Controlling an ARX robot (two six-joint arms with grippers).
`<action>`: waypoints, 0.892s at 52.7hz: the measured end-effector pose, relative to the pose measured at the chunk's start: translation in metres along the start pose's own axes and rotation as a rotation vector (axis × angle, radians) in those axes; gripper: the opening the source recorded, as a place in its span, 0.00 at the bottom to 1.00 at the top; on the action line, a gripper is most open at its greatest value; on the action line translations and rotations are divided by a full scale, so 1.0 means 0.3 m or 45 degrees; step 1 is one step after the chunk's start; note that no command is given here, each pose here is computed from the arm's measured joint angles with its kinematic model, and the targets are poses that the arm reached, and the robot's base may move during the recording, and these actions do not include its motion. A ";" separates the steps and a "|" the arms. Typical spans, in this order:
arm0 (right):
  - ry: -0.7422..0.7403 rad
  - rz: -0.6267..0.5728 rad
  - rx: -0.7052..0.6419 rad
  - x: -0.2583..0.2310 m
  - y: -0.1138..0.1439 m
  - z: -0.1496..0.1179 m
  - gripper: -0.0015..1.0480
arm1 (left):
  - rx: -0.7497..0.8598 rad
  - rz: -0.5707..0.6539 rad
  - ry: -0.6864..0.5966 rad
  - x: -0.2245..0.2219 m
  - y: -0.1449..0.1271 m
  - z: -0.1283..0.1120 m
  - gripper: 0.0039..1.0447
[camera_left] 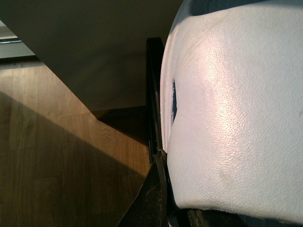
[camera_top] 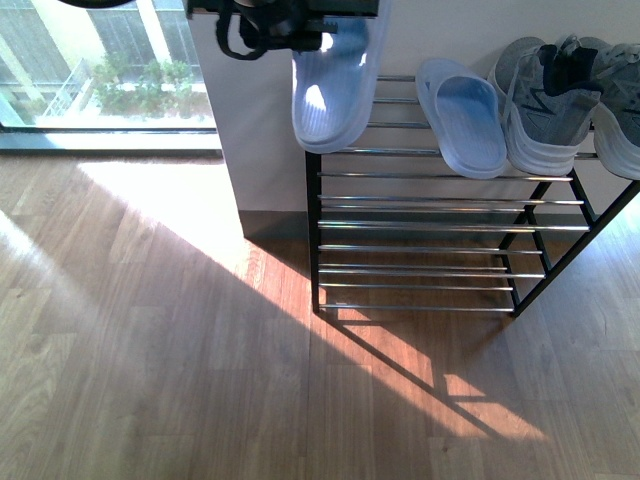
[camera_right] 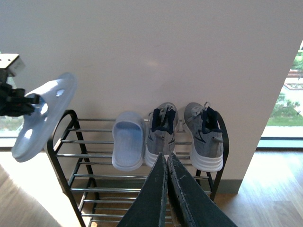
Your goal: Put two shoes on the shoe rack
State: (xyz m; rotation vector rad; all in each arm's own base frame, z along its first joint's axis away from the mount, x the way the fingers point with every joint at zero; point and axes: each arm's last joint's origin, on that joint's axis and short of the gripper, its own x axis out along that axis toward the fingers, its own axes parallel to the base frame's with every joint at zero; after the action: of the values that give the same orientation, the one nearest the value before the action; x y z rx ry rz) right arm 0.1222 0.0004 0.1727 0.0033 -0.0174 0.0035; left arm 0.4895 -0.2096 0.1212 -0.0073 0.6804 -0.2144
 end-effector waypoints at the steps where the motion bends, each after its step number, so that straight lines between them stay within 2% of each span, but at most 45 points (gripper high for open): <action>1: 0.000 0.000 0.000 -0.002 0.000 0.000 0.02 | -0.007 -0.007 0.009 0.018 -0.008 0.003 0.02; 18: -0.003 0.000 0.000 -0.027 0.000 0.001 0.02 | -0.069 0.016 0.097 0.239 -0.100 -0.010 0.02; 23: -0.002 0.000 0.000 -0.035 0.000 0.001 0.02 | -0.059 0.049 0.141 0.293 -0.110 -0.049 0.02; 30: -0.003 0.000 0.000 -0.043 0.000 0.001 0.02 | -0.052 0.109 0.149 0.319 -0.105 -0.072 0.02; 38: 0.040 0.000 0.000 -0.069 0.000 -0.014 0.02 | -0.069 0.144 0.113 0.316 -0.102 -0.055 0.02; 41: 0.009 0.000 0.000 -0.082 0.000 -0.009 0.02 | -0.087 0.147 0.098 0.315 -0.101 -0.048 0.07; 43: 0.004 0.000 0.000 -0.084 0.000 -0.008 0.02 | -0.097 0.141 0.089 0.313 -0.100 -0.043 0.16; 45: 0.005 -0.001 0.000 -0.084 0.000 -0.009 0.02 | -0.097 0.137 0.091 0.312 -0.101 -0.042 0.19; 47: 0.005 -0.001 0.000 -0.084 0.000 -0.009 0.02 | -0.109 0.132 0.095 0.310 -0.104 -0.042 0.27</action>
State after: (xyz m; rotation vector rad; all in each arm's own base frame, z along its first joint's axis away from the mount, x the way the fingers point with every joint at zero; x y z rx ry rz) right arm 0.0970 0.0003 0.1697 0.0033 -0.0132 0.0031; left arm 0.5460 -0.2579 0.0558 -0.0461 0.7621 -0.0864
